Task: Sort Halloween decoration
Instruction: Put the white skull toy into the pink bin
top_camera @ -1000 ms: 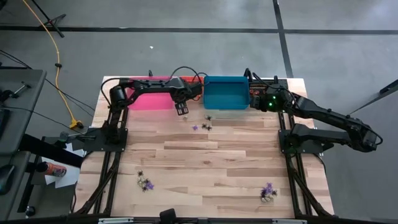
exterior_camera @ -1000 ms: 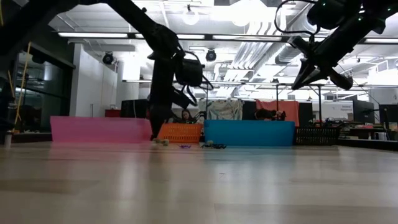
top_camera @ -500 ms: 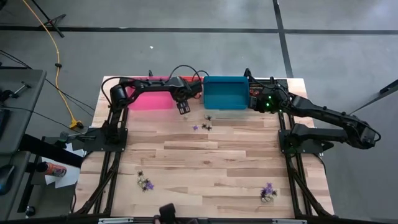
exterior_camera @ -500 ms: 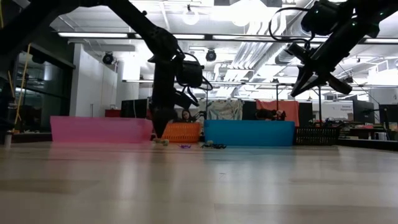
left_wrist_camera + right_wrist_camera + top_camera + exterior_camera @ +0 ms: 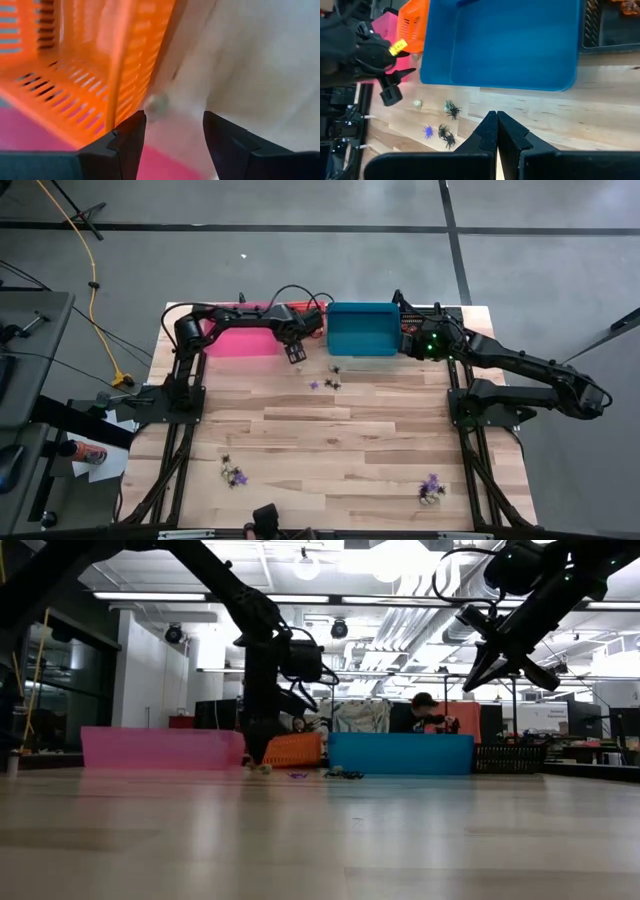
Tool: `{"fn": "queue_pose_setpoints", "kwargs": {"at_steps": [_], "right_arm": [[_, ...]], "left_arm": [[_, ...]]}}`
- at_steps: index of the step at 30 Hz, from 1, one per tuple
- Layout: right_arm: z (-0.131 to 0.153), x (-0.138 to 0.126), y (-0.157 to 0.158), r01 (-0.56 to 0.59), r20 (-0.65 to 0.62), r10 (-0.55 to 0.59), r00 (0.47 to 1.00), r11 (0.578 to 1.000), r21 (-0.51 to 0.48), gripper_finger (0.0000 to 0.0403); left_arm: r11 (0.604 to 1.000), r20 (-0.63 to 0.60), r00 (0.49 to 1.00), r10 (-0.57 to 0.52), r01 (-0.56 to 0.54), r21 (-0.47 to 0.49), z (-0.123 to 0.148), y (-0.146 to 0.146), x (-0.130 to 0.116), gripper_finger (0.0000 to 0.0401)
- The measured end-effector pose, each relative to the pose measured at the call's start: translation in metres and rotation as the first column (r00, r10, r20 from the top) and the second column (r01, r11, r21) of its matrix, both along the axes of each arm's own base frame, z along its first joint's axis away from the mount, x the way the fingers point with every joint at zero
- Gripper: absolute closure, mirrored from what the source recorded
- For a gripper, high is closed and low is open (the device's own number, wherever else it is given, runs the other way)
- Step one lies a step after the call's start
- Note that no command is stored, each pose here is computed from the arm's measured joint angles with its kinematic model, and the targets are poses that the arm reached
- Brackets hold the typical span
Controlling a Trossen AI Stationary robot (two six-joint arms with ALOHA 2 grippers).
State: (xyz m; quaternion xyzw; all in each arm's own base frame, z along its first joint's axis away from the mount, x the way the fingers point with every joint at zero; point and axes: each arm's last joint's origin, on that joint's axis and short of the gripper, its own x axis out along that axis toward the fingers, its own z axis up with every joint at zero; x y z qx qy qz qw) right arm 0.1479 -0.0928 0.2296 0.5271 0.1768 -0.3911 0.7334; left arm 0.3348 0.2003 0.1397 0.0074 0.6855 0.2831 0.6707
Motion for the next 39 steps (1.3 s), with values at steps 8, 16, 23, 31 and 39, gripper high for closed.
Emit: {"fn": "queue_pose_setpoints", "kwargs": {"at_steps": [8, 16, 23, 31, 39], "right_arm": [[0.000, 0.000, 0.000, 0.001, 0.008, -0.001, 1.000, 1.000, 0.000, 0.0402], [0.001, 0.001, 0.000, -0.012, 0.020, 0.011, 1.000, 1.000, 0.017, 0.0402], [0.001, 0.001, 0.001, -0.017, 0.022, 0.016, 1.000, 1.000, 0.020, 0.0402], [0.001, 0.001, 0.001, -0.025, 0.026, 0.024, 0.999, 0.999, 0.026, 0.0402], [0.001, 0.001, 0.001, -0.034, 0.031, 0.033, 0.999, 0.999, 0.033, 0.0402]], "left_arm": [[0.999, -0.037, 0.999, -0.007, 0.009, 0.034, -0.015, -0.003, -0.007, 0.0222], [0.997, -0.014, 1.000, -0.028, 0.029, 0.071, -0.016, -0.004, -0.002, 0.0222], [0.995, 0.022, 0.995, -0.097, 0.097, -0.015, -0.016, -0.002, -0.002, 0.0229], [0.983, 0.026, 0.984, -0.174, 0.175, -0.054, -0.016, 0.006, -0.005, 0.0253], [0.951, 0.037, 0.957, -0.288, 0.290, -0.107, -0.015, 0.007, -0.005, 0.0270]]}}
